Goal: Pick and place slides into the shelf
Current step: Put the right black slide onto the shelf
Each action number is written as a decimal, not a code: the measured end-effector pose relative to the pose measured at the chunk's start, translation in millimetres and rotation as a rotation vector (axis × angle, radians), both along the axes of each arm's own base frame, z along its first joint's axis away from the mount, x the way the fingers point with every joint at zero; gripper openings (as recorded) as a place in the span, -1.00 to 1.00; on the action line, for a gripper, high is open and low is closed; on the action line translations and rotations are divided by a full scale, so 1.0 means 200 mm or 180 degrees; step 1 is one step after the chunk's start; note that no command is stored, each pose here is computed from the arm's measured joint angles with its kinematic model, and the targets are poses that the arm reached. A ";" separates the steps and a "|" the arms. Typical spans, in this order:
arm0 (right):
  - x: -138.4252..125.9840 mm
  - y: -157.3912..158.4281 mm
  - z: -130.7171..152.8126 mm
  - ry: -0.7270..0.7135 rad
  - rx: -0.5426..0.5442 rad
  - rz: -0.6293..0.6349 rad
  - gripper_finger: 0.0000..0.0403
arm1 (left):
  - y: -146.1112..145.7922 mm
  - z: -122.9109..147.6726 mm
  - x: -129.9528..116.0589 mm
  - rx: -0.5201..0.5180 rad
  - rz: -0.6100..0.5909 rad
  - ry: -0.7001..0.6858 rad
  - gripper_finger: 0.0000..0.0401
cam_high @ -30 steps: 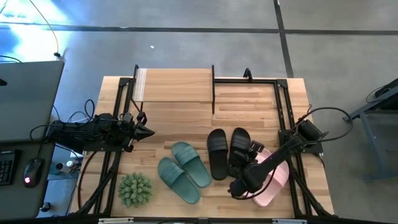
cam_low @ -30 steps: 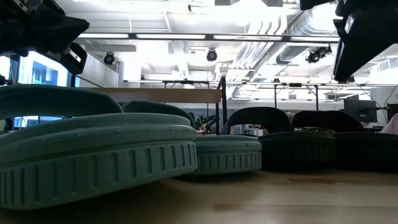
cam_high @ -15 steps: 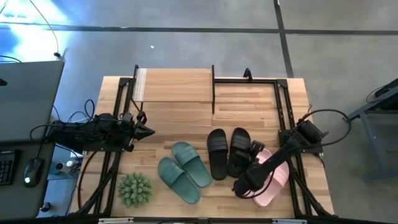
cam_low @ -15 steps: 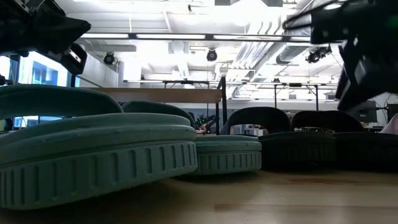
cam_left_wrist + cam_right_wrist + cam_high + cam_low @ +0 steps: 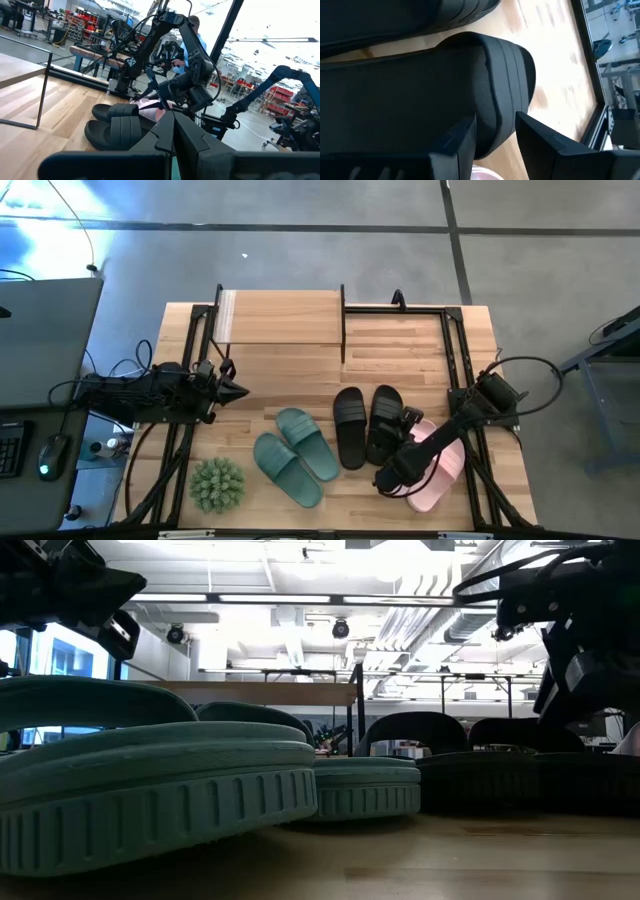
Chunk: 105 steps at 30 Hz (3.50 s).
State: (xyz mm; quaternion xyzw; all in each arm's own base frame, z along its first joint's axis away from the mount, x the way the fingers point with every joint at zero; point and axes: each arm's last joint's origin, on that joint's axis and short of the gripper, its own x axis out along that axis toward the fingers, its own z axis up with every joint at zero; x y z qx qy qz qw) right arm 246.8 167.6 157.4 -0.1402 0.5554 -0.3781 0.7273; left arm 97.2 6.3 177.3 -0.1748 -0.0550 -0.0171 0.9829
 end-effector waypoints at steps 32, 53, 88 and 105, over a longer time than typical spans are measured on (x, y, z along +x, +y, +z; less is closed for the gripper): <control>0.05 -0.21 -0.12 0.0152 -0.0020 -0.0215 -0.58 | 0.00 0.00 0.00 -0.0002 0.0000 0.0008 -1.00; 0.14 -0.03 0.30 -0.0053 -0.0147 0.0053 -0.99 | 0.00 0.00 0.00 -0.0024 -0.0004 0.0008 -1.00; 0.86 -1.37 1.08 -0.0234 -0.0879 0.0653 -1.00 | 0.01 -0.03 0.00 0.0103 0.0184 0.0167 -1.00; 0.98 -1.67 0.78 0.0007 -0.0533 0.0653 -1.00 | 0.02 -0.03 0.00 0.0173 0.0430 0.0219 -1.00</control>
